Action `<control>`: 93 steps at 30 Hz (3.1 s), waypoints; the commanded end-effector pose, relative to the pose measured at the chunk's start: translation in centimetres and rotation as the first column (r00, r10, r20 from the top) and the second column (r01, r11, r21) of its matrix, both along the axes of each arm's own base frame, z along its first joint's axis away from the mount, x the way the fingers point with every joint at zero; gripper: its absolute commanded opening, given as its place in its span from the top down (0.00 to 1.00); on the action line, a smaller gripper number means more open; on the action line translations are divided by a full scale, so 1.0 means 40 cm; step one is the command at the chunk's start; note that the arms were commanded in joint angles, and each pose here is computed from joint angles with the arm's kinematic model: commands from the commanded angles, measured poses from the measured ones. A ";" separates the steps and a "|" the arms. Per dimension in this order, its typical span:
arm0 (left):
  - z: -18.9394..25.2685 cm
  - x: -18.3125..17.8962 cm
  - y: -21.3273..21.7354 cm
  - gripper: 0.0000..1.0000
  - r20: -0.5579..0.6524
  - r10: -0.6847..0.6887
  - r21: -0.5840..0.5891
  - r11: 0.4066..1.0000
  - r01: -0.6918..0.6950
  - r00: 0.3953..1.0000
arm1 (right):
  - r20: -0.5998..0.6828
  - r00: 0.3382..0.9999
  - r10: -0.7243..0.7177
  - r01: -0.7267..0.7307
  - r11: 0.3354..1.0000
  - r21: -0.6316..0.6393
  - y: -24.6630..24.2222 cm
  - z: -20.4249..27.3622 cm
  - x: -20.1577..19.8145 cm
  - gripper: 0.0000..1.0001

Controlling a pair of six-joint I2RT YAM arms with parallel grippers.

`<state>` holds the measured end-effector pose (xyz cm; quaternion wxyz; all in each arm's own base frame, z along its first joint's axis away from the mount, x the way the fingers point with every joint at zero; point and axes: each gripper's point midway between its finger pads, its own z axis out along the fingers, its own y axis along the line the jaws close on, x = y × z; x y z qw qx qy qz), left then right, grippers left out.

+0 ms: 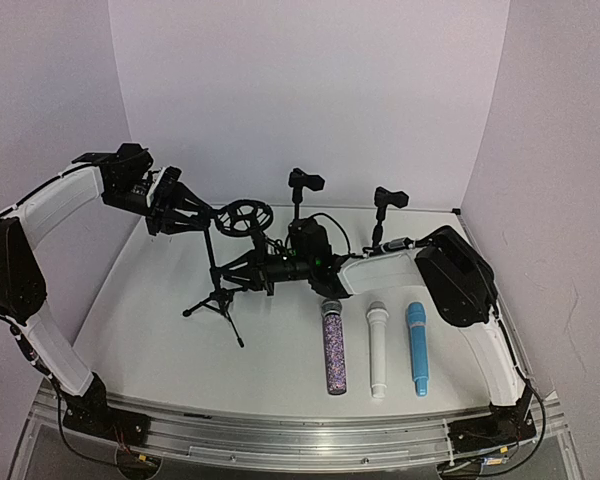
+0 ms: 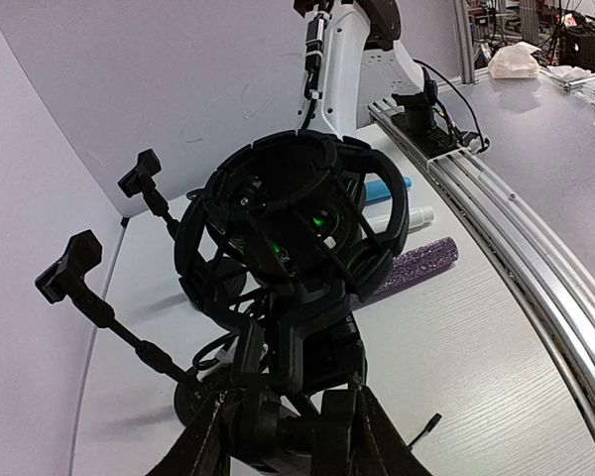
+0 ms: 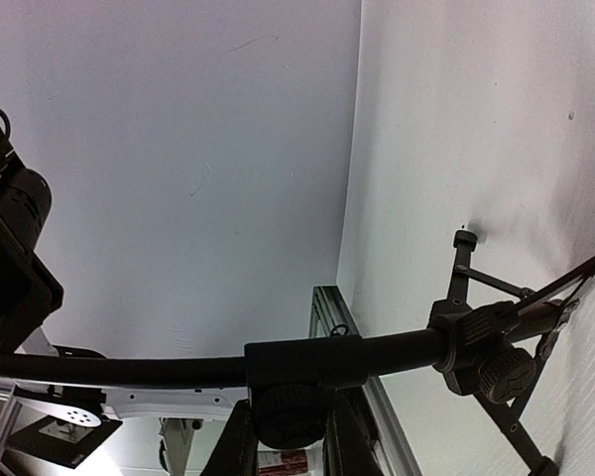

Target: Attach the microphones to the stand

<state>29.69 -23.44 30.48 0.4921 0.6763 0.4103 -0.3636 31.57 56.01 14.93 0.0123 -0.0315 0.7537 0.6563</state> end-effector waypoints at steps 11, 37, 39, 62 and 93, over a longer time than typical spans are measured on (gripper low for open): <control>0.009 -0.004 -0.005 1.00 0.055 -0.011 -0.011 1.000 0.012 0.998 | -0.584 0.801 -0.129 0.156 0.988 -0.004 0.001 -0.090 0.045 1.00; 0.001 -0.010 -0.004 1.00 0.050 -0.013 -0.012 1.000 0.014 0.999 | -0.774 0.616 -0.147 0.203 0.979 -0.025 -0.011 -0.084 0.047 0.75; 0.001 -0.010 -0.004 1.00 0.049 -0.014 -0.011 1.000 0.014 0.999 | -0.765 0.627 -0.145 0.203 0.979 -0.019 -0.016 -0.077 0.053 0.62; -0.023 -0.009 -0.004 1.00 -0.019 -0.003 0.002 1.000 0.003 1.000 | -0.039 0.984 -0.175 0.071 0.580 -0.812 -0.451 -0.077 -0.064 0.37; -0.020 -0.024 0.000 0.43 -0.062 0.009 0.002 1.000 -0.009 0.998 | 0.008 1.000 0.017 0.006 0.142 -0.990 -0.580 -0.312 -0.123 0.38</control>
